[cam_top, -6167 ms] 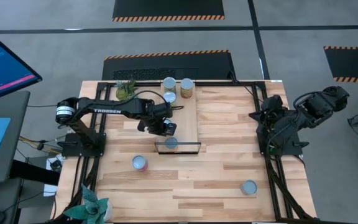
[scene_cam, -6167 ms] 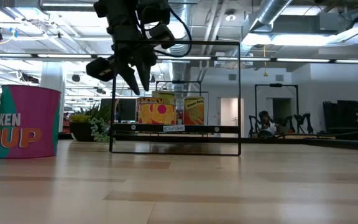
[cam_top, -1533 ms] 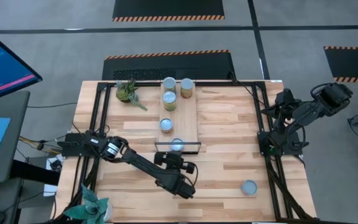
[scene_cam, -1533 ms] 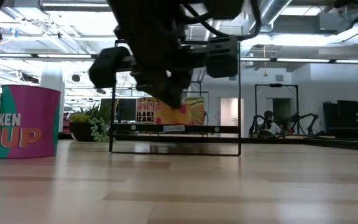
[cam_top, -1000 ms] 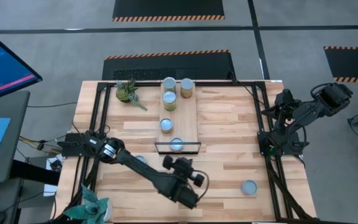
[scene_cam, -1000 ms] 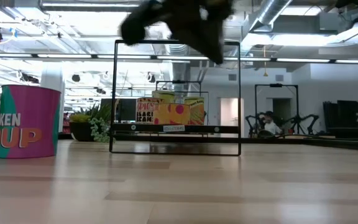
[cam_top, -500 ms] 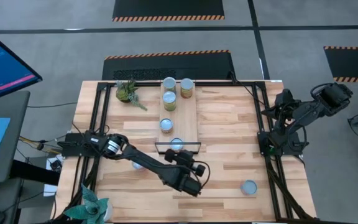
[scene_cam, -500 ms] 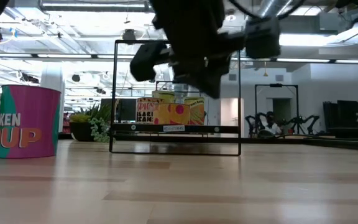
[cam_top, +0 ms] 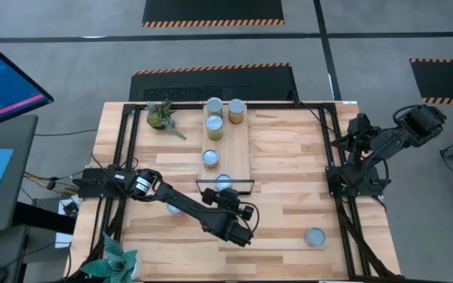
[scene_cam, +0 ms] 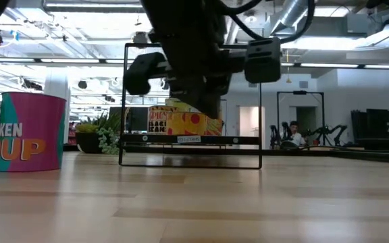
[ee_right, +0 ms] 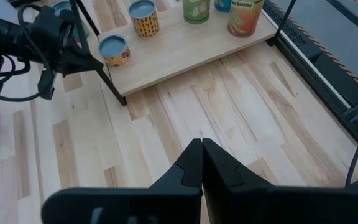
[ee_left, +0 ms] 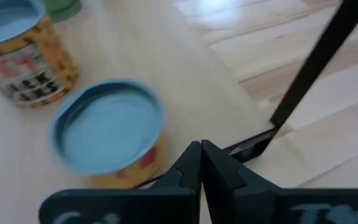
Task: Pick and place cans onto a shelf
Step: Put the canned pineapple ring on the shelf, then put the canned chicken soup on the shelf
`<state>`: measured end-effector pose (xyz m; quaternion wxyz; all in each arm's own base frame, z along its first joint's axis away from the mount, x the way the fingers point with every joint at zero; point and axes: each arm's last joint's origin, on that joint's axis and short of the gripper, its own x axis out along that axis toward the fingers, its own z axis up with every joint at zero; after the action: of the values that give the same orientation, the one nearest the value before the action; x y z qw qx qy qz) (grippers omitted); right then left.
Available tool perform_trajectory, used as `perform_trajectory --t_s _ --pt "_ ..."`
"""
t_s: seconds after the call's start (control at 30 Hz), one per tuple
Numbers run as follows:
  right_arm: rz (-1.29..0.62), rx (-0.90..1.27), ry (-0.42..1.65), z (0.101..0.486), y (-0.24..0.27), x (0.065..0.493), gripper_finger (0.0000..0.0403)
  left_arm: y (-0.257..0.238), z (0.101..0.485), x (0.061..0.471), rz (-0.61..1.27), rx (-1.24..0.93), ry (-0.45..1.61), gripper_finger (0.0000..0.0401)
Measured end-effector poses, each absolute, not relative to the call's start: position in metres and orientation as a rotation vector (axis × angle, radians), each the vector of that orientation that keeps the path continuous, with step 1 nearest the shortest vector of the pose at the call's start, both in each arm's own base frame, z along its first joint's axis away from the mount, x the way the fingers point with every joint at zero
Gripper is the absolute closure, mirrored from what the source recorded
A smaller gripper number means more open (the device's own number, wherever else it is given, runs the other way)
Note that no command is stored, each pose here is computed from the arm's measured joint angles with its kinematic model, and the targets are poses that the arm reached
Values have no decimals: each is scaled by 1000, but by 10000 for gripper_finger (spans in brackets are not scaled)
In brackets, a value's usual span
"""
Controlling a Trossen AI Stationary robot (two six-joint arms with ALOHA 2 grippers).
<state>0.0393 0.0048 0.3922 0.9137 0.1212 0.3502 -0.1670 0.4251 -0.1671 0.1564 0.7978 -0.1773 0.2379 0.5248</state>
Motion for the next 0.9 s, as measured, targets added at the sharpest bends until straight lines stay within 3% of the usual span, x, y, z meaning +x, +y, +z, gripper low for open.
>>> perform_trajectory --t_s 0.4,0.9 --pt "-340 239 723 392 5 39 384 -181 184 400 1228 -370 592 401" --pt "-321 234 703 394 6 41 382 -233 290 372 923 -470 608 401"
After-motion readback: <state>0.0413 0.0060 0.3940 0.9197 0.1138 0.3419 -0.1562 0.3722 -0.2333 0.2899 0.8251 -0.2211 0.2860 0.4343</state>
